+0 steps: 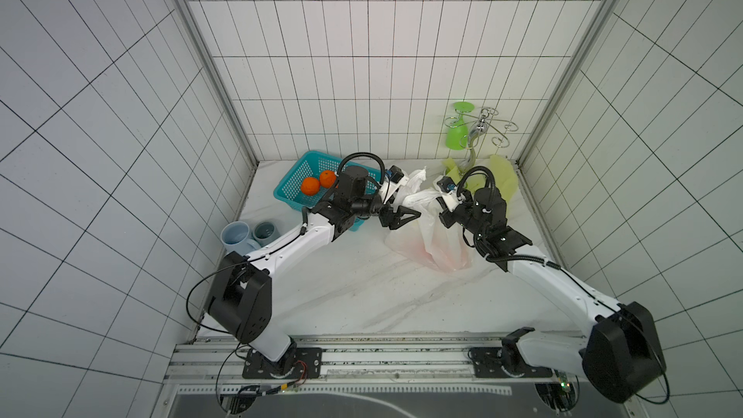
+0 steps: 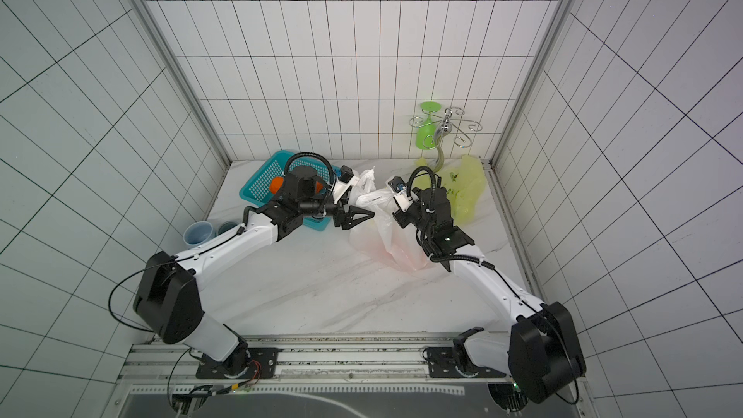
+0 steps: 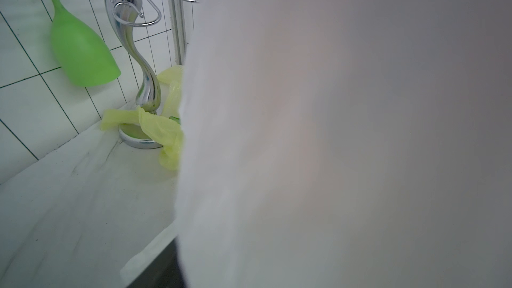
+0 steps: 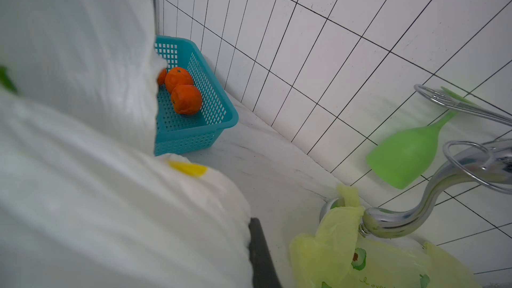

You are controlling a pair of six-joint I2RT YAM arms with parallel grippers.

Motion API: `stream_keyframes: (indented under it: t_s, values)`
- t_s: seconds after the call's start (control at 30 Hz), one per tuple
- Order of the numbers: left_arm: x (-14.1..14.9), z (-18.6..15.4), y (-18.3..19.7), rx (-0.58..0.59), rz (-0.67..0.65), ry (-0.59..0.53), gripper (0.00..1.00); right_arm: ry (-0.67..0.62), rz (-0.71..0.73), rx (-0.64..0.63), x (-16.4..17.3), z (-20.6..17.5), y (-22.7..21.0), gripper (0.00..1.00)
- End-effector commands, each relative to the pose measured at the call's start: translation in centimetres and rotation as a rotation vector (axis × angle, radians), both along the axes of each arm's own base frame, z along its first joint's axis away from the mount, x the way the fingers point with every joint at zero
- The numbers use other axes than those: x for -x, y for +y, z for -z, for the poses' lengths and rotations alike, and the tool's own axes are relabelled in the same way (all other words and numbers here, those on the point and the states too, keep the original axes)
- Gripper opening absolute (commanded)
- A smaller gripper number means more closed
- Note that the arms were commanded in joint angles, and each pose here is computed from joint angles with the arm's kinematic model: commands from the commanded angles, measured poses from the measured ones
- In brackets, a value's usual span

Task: Place the oranges into plastic bags & tie knots
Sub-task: Tie the plastic bag at the center of the board.

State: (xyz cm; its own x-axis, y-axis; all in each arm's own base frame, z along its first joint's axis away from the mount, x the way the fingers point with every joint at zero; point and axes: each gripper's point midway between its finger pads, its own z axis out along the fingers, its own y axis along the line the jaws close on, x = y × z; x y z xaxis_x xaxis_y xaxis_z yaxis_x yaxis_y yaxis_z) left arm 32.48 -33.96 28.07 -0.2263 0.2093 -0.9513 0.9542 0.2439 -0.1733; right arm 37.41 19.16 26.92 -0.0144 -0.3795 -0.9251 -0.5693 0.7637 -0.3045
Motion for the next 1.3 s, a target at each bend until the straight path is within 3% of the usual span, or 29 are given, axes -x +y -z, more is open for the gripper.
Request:
stream_keyframes:
  t_s: [0.0,0.1,0.17,0.4,0.67,0.83,1.13,1.27]
  values:
    - [-0.1,-1.3,1.9,-0.015,0.004,-0.066,0.80,-0.034,-0.039,-0.048,0.5,-2.3,0.3,0.00]
    - [-0.7,-0.6,3.2,-0.033,-0.005,-0.079,0.78,-0.029,-0.060,-0.047,0.7,-2.3,0.6,0.00]
    - [-1.0,-0.2,3.7,-0.038,-0.010,-0.090,0.72,-0.027,-0.071,-0.048,0.8,-2.4,0.7,0.00]
    - [-1.6,-0.3,3.4,0.040,-0.045,-0.058,0.34,-0.033,-0.108,-0.015,1.2,-2.0,1.1,0.00]
    - [-1.7,-0.3,-0.1,0.074,-0.060,-0.030,0.19,-0.048,-0.083,0.064,0.7,-1.0,0.6,0.00]
    - [-1.6,-0.1,-0.6,0.079,-0.033,-0.010,0.22,-0.042,-0.023,0.099,0.1,-0.2,-0.4,0.00]
    - [-0.4,0.7,0.2,0.003,-0.001,-0.103,0.54,-0.030,-0.031,0.085,0.2,-0.2,-0.2,0.00]
    - [0.3,0.8,0.5,-0.023,0.011,-0.157,0.62,-0.025,-0.028,0.081,0.1,-0.2,-0.2,0.00]
